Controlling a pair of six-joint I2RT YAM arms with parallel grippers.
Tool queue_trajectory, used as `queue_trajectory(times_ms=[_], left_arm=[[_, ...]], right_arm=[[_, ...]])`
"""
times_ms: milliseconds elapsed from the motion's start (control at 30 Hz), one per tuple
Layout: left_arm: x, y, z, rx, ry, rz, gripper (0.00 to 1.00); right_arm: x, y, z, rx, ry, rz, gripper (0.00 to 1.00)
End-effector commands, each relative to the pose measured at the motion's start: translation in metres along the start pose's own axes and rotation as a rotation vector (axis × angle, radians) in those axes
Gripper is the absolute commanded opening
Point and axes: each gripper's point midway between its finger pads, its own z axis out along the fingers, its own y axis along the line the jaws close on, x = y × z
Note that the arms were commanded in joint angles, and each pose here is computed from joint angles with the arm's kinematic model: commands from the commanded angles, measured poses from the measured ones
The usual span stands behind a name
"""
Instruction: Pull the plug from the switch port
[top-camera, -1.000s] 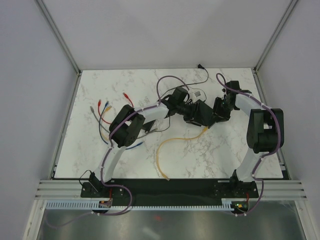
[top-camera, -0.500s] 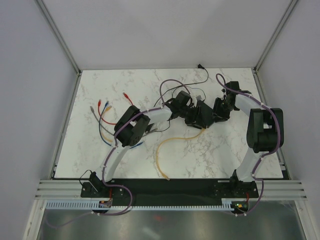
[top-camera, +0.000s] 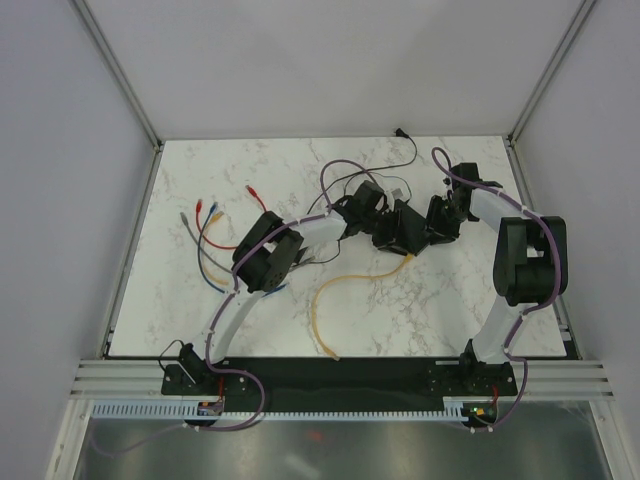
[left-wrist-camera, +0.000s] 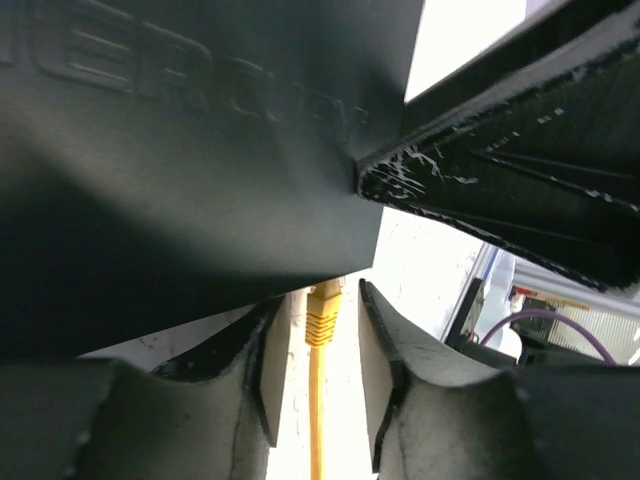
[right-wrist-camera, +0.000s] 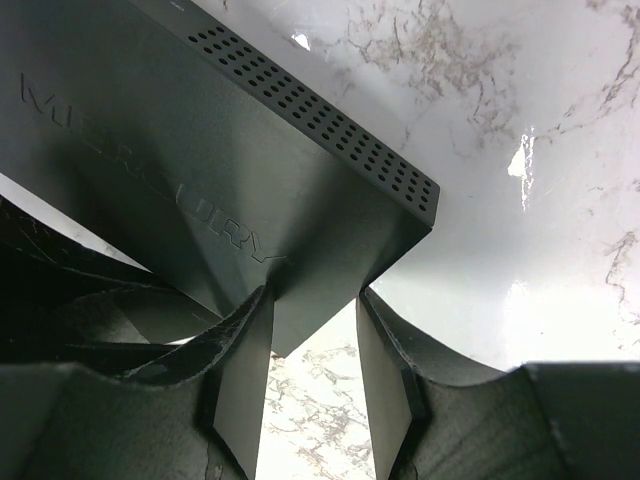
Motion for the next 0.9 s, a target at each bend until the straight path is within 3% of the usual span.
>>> queue_trajectory(times_ms=[0,533,867], left_arm=[[0.004,0.021,0.011,-0.092,-0.017,-0.083,0.40],[0.008,0.044,0.016,-0.293,-0.047,-0.142,0.37],[0.009,0.041,0.019,-0.317,-0.055,-0.126,0.17]], right_arm=[[0.001,0.003,0.008,-0.021,0.004,-0.010,0.46],[0.005,-0.001,0.009,-0.001,0.003,0.021,0.45],[0.005,-0.001,0.011,0.021,-0.010,0.037,0.45]])
